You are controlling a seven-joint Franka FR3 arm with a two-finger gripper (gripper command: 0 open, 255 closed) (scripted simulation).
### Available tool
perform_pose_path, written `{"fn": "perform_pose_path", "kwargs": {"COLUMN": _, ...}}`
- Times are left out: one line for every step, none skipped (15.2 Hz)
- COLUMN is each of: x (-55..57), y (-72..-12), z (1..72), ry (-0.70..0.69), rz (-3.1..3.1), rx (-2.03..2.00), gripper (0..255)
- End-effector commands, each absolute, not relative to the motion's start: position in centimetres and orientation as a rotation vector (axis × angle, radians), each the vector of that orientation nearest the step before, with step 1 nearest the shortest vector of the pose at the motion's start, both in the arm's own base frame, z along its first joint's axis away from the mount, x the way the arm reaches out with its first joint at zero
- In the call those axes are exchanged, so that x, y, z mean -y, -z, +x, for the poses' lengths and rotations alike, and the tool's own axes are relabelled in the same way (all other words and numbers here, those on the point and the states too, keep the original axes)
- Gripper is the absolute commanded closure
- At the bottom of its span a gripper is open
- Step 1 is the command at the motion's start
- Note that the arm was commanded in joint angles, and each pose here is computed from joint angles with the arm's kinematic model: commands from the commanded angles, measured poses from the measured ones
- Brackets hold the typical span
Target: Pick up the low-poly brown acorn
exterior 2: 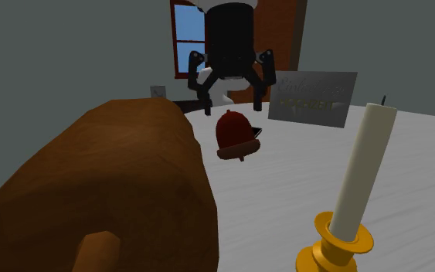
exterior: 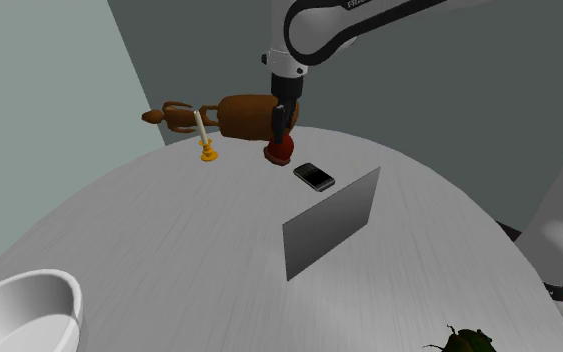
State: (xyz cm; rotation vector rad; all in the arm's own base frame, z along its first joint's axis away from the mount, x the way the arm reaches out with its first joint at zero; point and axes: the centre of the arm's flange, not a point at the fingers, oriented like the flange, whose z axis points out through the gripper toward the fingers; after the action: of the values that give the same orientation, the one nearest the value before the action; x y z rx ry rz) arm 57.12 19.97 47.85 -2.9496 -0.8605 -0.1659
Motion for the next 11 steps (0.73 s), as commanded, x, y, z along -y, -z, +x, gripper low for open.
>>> {"fn": "perform_pose_path", "kwargs": {"x": -20.05, "y": -46.88, "z": 57.08, "ry": 0.167, "rz": -2.949, "rx": 0.862, "gripper": 0}}
{"fn": "perform_pose_path", "kwargs": {"x": -20.05, "y": -46.35, "z": 57.08, "ry": 0.167, "rz": -2.949, "rx": 0.862, "gripper": 0}}
{"fn": "perform_pose_path", "kwargs": {"x": -20.05, "y": -46.05, "z": 57.07, "ry": 0.167, "rz": -2.949, "rx": 0.862, "gripper": 0}}
{"fn": "perform_pose_path", "kwargs": {"x": -20.05, "y": -46.05, "z": 57.08, "ry": 0.167, "rz": -2.949, "rx": 0.862, "gripper": 0}}
{"fn": "perform_pose_path", "kwargs": {"x": -20.03, "y": -46.06, "z": 57.06, "ry": 0.167, "rz": -2.949, "rx": 0.862, "gripper": 255}}
{"fn": "perform_pose_path", "kwargs": {"x": -20.0, "y": -46.05, "z": 57.07, "ry": 0.167, "rz": -2.949, "rx": 0.862, "gripper": 255}}
{"fn": "perform_pose_path", "kwargs": {"x": -19.97, "y": -46.05, "z": 57.08, "ry": 0.167, "rz": -2.949, "rx": 0.862, "gripper": 255}}
{"fn": "perform_pose_path", "kwargs": {"x": -19.94, "y": -46.04, "z": 57.13, "ry": 0.167, "rz": -2.949, "rx": 0.862, "gripper": 255}}
{"fn": "perform_pose_path", "kwargs": {"x": -19.92, "y": -46.06, "z": 57.15, "ry": 0.167, "rz": -2.949, "rx": 0.862, "gripper": 255}}
{"fn": "perform_pose_path", "kwargs": {"x": -19.89, "y": -46.07, "z": 57.14, "ry": 0.167, "rz": -2.949, "rx": 0.862, "gripper": 255}}
{"fn": "perform_pose_path", "kwargs": {"x": -19.93, "y": -46.07, "z": 57.15, "ry": 0.167, "rz": -2.949, "rx": 0.862, "gripper": 255}}
